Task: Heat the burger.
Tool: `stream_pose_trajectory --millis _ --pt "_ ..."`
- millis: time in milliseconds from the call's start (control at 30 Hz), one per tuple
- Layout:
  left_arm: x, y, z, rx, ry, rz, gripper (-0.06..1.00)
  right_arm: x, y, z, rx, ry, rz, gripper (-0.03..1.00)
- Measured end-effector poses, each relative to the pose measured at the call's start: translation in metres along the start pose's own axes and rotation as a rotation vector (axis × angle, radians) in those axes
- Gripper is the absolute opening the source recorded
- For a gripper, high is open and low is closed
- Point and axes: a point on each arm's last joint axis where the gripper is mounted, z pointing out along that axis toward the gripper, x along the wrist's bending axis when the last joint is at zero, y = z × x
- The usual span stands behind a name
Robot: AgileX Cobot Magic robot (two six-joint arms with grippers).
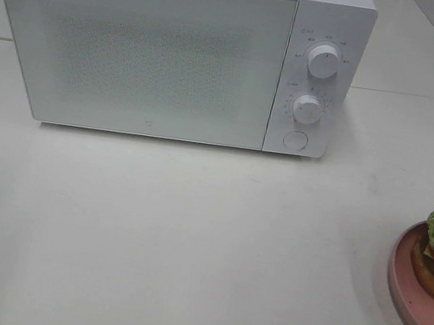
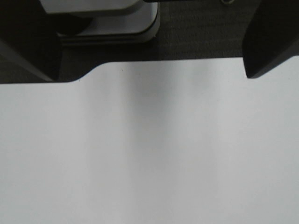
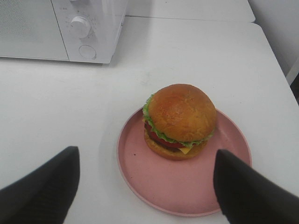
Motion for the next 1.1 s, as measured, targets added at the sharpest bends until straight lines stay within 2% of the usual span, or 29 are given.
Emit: stream_pose_trajectory --millis 67,267,433,467,500,567,600,667,700,1100 --pt "0.000 -0.009 -0.014 -0.114 0.017 0.020 0.97 0.000 0.000 0.000 0.000 0.000 0.000 0.76" --pt "-0.002 -0.021 -0.028 -0.233 0.020 0.034 0.97 0.000 0.000 0.000 0.000 0.000 0.000 0.76" --pt "-0.003 -0.039 -0.043 -0.377 0.022 0.050 0.97 0.000 0.000 0.000 0.000 0.000 0.000 0.76" --pt "-0.003 -0.039 -0.043 -0.377 0.022 0.050 0.97 0.000 0.000 0.000 0.000 0.000 0.000 0.76" --pt "-0.004 -0.047 -0.049 -0.435 0.023 0.056 0.97 0.000 0.000 0.000 0.000 0.000 0.000 0.76" --pt "-0.004 -0.050 -0.051 -0.459 0.026 0.060 0.97 0.000 0.000 0.000 0.000 0.000 0.000 0.76" --pt "-0.003 -0.057 -0.055 -0.512 0.038 0.068 0.97 0.000 0.000 0.000 0.000 0.000 0.000 0.76" --pt "-0.004 -0.061 -0.057 -0.539 0.040 0.071 0.97 0.000 0.000 0.000 0.000 0.000 0.000 0.76" --pt "-0.004 -0.067 -0.060 -0.584 0.040 0.076 0.97 0.000 0.000 0.000 0.000 0.000 0.000 0.76" --pt "-0.004 -0.071 -0.062 -0.607 0.041 0.078 0.97 0.000 0.000 0.000 0.000 0.000 0.000 0.76"
